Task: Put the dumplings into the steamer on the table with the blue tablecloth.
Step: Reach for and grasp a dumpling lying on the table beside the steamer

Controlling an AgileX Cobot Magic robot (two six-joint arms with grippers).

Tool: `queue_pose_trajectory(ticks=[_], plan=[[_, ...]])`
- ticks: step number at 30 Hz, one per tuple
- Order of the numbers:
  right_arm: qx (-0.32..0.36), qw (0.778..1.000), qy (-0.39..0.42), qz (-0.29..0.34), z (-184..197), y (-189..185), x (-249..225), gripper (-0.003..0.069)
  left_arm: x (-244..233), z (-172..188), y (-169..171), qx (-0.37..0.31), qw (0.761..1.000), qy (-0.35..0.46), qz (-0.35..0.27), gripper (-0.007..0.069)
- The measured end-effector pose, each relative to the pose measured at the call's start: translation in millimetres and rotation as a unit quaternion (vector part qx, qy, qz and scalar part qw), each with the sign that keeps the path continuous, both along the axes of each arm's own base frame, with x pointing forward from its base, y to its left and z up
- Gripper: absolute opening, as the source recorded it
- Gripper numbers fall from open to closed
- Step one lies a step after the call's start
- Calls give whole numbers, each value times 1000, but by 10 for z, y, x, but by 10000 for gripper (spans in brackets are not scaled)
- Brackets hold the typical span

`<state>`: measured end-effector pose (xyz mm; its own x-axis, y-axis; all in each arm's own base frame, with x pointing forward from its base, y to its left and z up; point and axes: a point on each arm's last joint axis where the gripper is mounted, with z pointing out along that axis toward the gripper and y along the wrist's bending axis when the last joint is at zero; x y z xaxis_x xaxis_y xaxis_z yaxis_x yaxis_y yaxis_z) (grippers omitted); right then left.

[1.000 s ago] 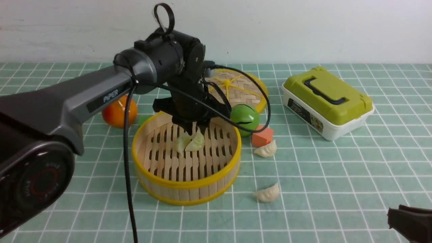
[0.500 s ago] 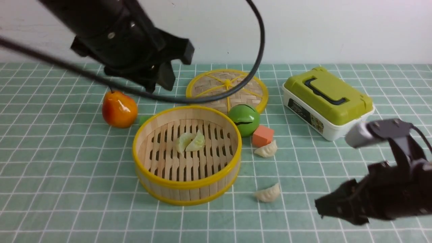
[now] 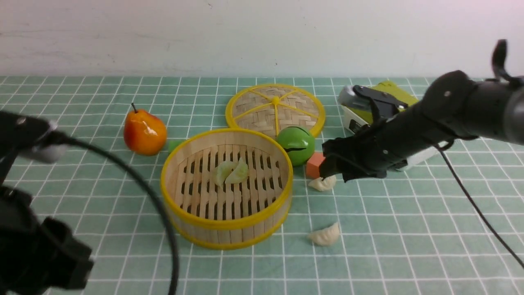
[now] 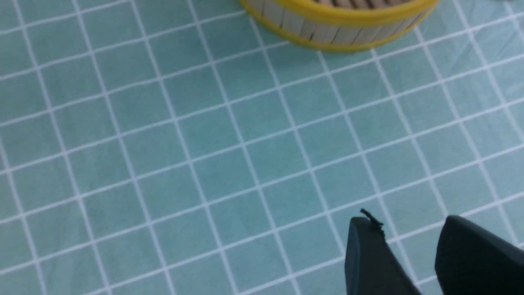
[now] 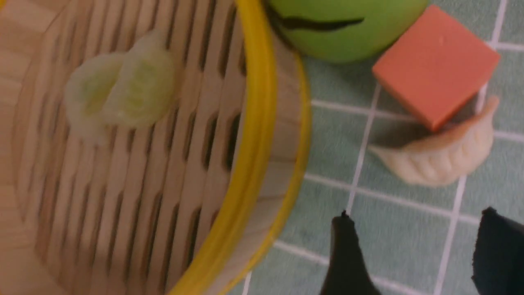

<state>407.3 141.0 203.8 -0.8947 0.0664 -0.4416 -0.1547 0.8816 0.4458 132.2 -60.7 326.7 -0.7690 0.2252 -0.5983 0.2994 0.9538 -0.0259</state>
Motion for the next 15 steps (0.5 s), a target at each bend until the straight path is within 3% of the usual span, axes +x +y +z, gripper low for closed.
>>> queue_pose_trajectory(ticks=[7,15], plan=[[-31,998,44,-34,-332,37,363,410,-342,-229,329,24,996,-78,45,238],[-33,997,53,-34,-331,59,386,360,-490,-500,481,8,985,-152,78,238]])
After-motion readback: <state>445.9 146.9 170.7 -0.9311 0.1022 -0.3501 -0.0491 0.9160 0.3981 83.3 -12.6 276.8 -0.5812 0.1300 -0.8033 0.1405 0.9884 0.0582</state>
